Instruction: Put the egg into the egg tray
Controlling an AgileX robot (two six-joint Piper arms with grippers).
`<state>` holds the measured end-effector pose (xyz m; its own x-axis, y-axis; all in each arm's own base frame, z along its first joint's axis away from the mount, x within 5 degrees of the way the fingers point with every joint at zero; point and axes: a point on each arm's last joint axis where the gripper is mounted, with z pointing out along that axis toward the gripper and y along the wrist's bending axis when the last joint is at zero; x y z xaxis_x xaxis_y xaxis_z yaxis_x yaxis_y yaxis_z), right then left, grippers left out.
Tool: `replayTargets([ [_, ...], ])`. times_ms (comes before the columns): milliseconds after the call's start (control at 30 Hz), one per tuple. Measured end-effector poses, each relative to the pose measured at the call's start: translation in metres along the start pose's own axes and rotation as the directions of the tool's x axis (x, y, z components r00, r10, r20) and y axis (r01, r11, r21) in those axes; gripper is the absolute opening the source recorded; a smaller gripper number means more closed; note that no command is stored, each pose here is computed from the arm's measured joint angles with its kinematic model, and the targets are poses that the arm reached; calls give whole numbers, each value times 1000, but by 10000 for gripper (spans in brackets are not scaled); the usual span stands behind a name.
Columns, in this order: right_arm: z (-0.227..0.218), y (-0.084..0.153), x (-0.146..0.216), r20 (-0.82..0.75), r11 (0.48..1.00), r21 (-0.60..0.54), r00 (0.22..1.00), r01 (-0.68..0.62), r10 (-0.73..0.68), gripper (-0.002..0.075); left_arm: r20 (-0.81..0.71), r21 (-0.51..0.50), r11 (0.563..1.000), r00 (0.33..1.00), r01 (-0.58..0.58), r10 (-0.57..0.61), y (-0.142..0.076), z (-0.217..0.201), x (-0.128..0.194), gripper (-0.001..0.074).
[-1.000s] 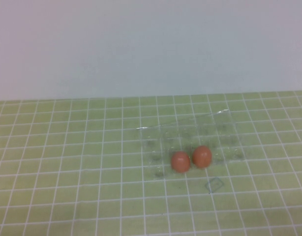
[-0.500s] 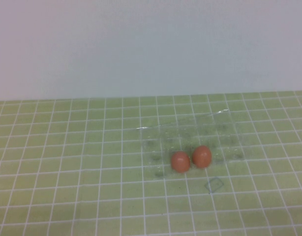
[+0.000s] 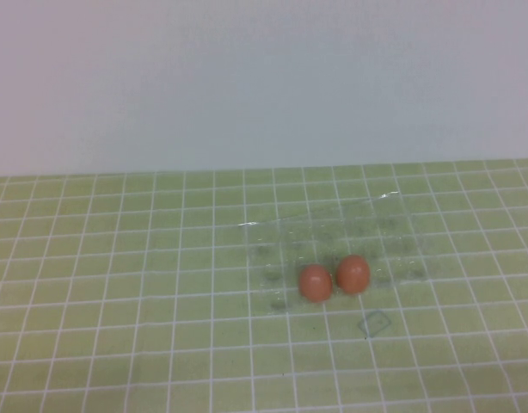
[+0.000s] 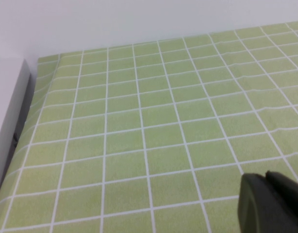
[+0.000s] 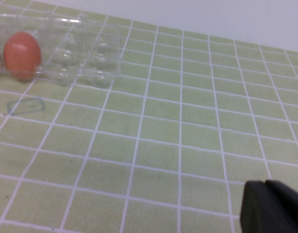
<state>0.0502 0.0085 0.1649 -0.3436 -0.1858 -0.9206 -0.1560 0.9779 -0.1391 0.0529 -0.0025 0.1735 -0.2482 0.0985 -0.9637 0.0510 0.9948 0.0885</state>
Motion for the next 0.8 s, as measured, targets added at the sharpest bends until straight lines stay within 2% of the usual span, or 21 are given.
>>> replayTargets([
  [267, 0, 0, 0, -3, 1000, 5, 1000, -4, 4, -2, 0, 0, 1000, 1000, 0, 0, 0, 0, 0, 0],
  [467, 0, -3, 1, -9, 990, 40, 990, -138, 138, -2, 0, 0, 1000, 1000, 0, 0, 0, 0, 0, 0],
  [800, 0, -4, 1, -8, 991, 49, 992, -126, 126, -2, 0, 0, 1000, 1000, 0, 0, 0, 0, 0, 0],
])
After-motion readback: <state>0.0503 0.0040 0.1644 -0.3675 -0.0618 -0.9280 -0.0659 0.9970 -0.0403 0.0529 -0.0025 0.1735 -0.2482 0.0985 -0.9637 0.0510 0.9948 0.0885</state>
